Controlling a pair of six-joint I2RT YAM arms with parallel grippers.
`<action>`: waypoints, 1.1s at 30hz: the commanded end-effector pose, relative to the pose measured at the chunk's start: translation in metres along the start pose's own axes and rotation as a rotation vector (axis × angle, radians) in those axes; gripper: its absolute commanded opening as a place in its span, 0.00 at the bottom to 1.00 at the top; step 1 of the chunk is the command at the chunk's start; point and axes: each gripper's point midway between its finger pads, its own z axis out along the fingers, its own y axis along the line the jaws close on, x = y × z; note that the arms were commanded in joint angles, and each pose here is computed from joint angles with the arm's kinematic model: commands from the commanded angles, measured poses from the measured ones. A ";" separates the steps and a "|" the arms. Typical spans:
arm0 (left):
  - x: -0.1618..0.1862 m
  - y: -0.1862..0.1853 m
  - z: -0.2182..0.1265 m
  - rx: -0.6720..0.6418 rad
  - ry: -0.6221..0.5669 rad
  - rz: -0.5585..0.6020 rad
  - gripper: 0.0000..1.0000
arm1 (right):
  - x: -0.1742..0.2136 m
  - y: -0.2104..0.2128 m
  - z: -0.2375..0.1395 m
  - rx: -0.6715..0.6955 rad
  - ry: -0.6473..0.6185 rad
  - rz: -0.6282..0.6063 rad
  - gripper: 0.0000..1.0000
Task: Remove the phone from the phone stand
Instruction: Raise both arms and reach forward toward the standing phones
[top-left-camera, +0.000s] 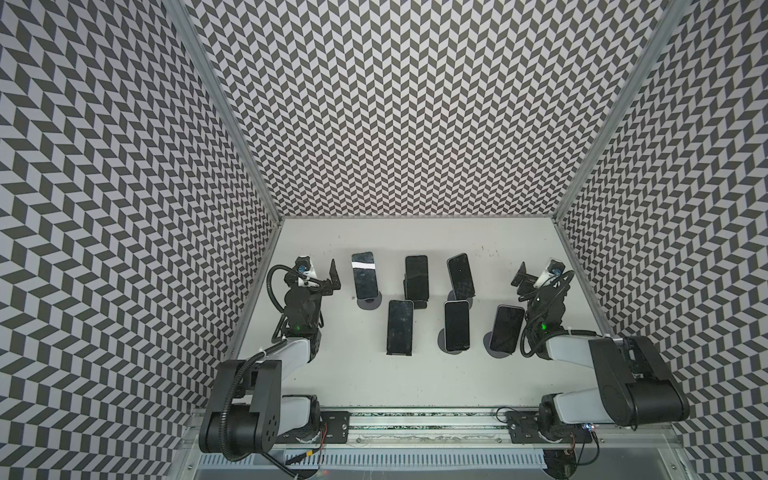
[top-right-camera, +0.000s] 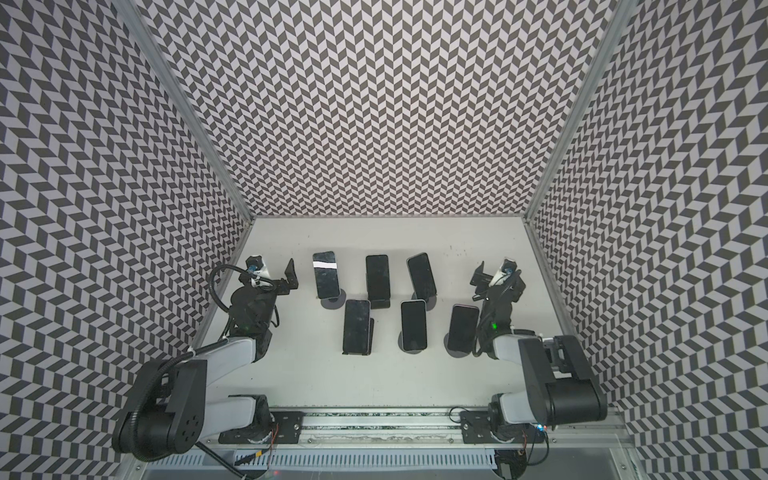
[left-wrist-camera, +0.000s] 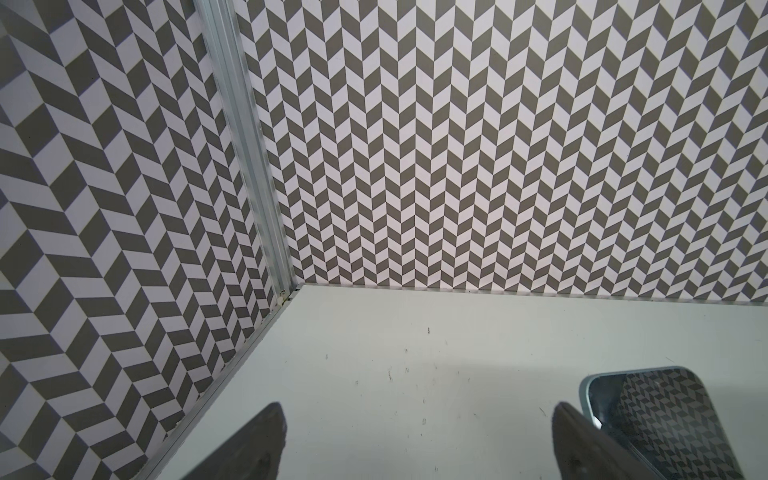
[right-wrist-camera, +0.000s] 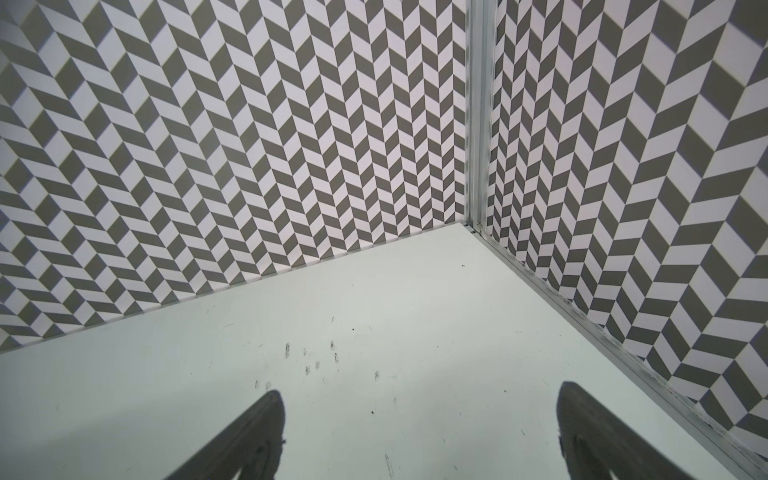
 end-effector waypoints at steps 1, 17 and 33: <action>-0.019 -0.001 0.005 -0.010 -0.018 -0.013 1.00 | -0.032 -0.003 0.000 0.023 -0.083 0.050 0.99; -0.112 -0.015 -0.001 -0.006 -0.057 0.005 0.97 | -0.137 0.030 0.017 -0.021 -0.083 0.123 0.99; -0.205 -0.129 -0.046 0.263 0.020 -0.213 0.84 | -0.195 0.086 -0.047 -0.303 0.234 0.374 0.92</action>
